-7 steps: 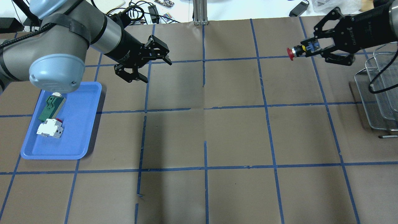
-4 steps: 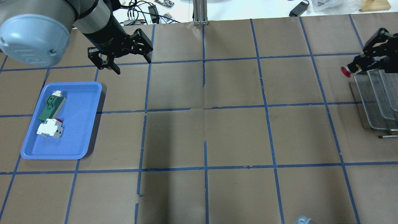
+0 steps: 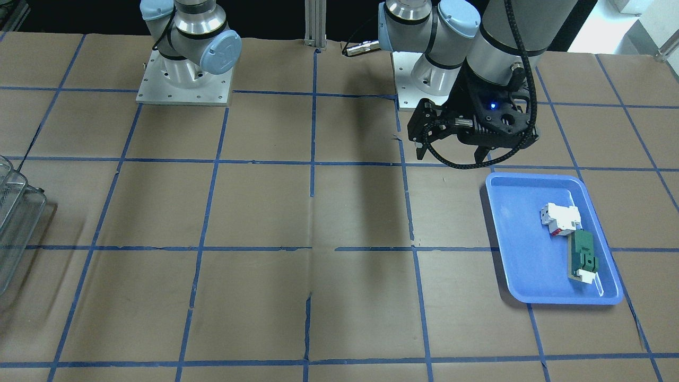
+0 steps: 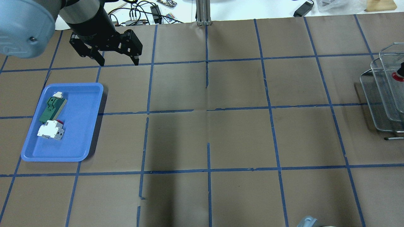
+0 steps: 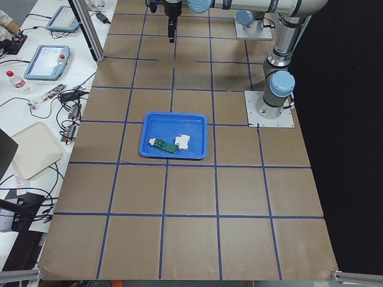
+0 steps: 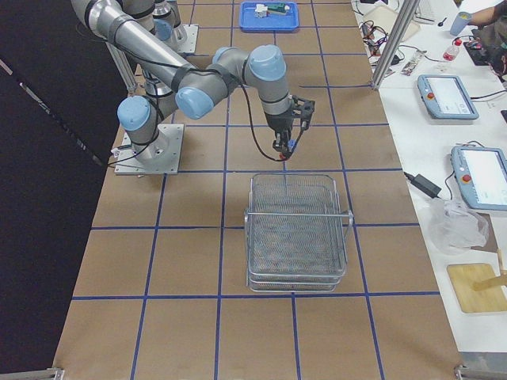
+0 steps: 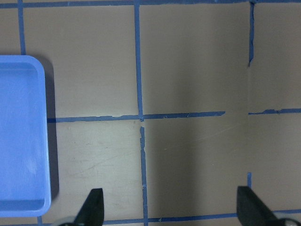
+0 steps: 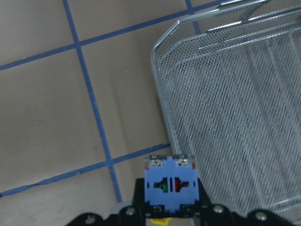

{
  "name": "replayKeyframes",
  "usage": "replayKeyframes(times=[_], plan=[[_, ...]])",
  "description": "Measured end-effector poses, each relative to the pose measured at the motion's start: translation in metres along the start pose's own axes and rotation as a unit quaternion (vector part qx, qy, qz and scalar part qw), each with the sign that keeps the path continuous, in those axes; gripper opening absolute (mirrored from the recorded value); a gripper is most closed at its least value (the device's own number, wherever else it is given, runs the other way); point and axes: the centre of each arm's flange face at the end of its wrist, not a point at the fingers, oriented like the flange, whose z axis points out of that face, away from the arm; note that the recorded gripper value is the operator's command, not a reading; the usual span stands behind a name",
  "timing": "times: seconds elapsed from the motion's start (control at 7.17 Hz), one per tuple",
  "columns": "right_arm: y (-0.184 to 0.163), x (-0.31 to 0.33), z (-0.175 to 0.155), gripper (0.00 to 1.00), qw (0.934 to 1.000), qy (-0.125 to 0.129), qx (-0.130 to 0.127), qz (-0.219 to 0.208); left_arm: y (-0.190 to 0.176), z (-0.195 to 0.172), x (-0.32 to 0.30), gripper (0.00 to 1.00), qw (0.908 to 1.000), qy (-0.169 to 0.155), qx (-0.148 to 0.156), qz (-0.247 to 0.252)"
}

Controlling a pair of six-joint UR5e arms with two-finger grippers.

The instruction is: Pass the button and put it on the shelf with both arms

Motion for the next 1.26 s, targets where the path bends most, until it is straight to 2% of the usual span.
replayKeyframes(times=[0.28, 0.56, 0.7, 0.84, 0.98, 1.12, 1.26], plan=[[-0.011, 0.015, 0.018, 0.00, 0.9992, 0.028, 0.015, -0.023, 0.005, -0.004, -0.001, 1.00, 0.9999, 0.000, -0.014, 0.003], [-0.013, 0.028, 0.025, 0.00, 0.9988, 0.035, 0.014, -0.032, 0.006, -0.004, -0.001, 1.00, 0.9999, 0.003, -0.017, 0.003], [-0.013, 0.039, 0.034, 0.05, 0.9990, 0.034, 0.008, -0.028, 0.007, -0.005, -0.001, 1.00, 0.9999, 0.004, -0.016, 0.003], [-0.012, 0.048, 0.040, 0.23, 0.9992, 0.032, 0.004, -0.022, 0.007, -0.006, -0.001, 1.00, 0.9999, 0.003, -0.015, 0.003], [-0.011, 0.053, 0.043, 0.32, 0.9993, 0.031, 0.003, -0.019, 0.007, -0.007, -0.001, 1.00, 0.9999, 0.002, -0.014, 0.003], [-0.011, 0.055, 0.045, 0.55, 0.9993, 0.032, 0.001, -0.017, 0.007, -0.008, -0.001, 1.00, 0.9999, 0.002, -0.013, 0.003], [-0.011, 0.056, 0.047, 0.85, 0.9993, 0.033, -0.002, -0.017, 0.008, -0.008, -0.001, 1.00, 0.9999, 0.002, -0.013, 0.003]])
